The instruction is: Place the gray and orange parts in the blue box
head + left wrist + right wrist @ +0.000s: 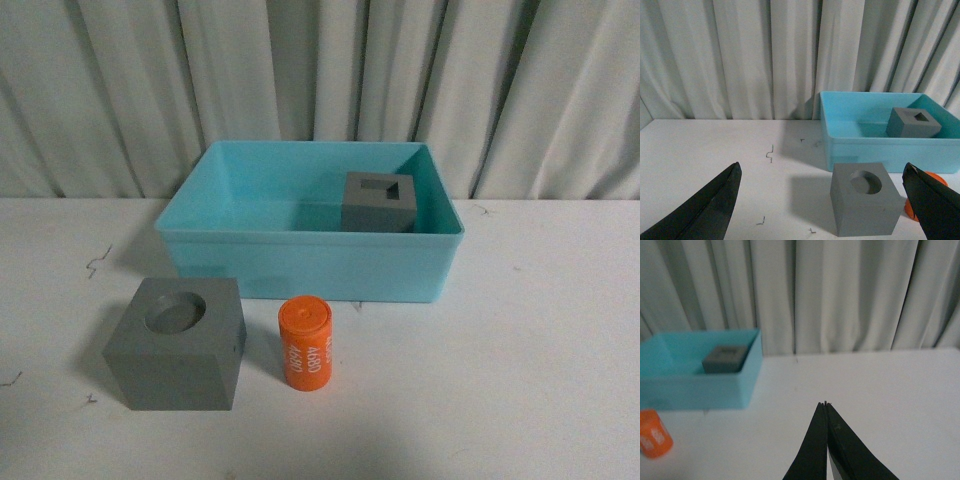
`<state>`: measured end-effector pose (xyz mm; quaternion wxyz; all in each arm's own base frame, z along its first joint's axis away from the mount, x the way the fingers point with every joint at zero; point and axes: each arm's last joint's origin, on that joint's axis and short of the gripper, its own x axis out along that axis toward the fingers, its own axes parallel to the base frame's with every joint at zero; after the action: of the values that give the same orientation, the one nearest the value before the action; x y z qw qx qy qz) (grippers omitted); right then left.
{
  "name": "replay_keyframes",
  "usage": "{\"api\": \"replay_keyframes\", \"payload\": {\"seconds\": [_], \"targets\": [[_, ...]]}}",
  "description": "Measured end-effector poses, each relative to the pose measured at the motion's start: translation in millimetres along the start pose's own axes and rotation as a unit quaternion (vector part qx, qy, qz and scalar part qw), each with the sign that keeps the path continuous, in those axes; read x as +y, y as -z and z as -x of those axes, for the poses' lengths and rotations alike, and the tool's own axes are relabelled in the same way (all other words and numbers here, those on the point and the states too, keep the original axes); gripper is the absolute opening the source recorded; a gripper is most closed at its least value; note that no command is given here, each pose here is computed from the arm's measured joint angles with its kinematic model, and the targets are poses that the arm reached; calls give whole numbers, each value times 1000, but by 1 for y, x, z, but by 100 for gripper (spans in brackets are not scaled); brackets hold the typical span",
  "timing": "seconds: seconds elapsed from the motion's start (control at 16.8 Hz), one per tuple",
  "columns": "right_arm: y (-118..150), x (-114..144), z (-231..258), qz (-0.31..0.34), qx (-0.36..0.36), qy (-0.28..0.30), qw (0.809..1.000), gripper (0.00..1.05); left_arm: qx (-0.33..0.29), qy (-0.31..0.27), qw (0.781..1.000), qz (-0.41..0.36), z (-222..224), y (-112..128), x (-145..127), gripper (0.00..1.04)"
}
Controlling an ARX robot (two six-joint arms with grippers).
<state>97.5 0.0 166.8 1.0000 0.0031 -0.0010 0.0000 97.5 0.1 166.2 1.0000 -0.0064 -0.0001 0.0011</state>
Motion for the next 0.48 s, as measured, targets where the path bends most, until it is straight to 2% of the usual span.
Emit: {"api": "replay_keyframes", "payload": {"seconds": [0.3, 0.36, 0.48], "targets": [[0, 0, 0, 0, -2, 0, 1000, 3, 0, 1, 1000, 0, 0, 0, 0, 98], [0, 0, 0, 0, -2, 0, 1000, 12, 0, 1, 1000, 0, 0, 0, 0, 98], [0, 0, 0, 0, -2, 0, 1000, 37, 0, 1, 1000, 0, 0, 0, 0, 98]]}}
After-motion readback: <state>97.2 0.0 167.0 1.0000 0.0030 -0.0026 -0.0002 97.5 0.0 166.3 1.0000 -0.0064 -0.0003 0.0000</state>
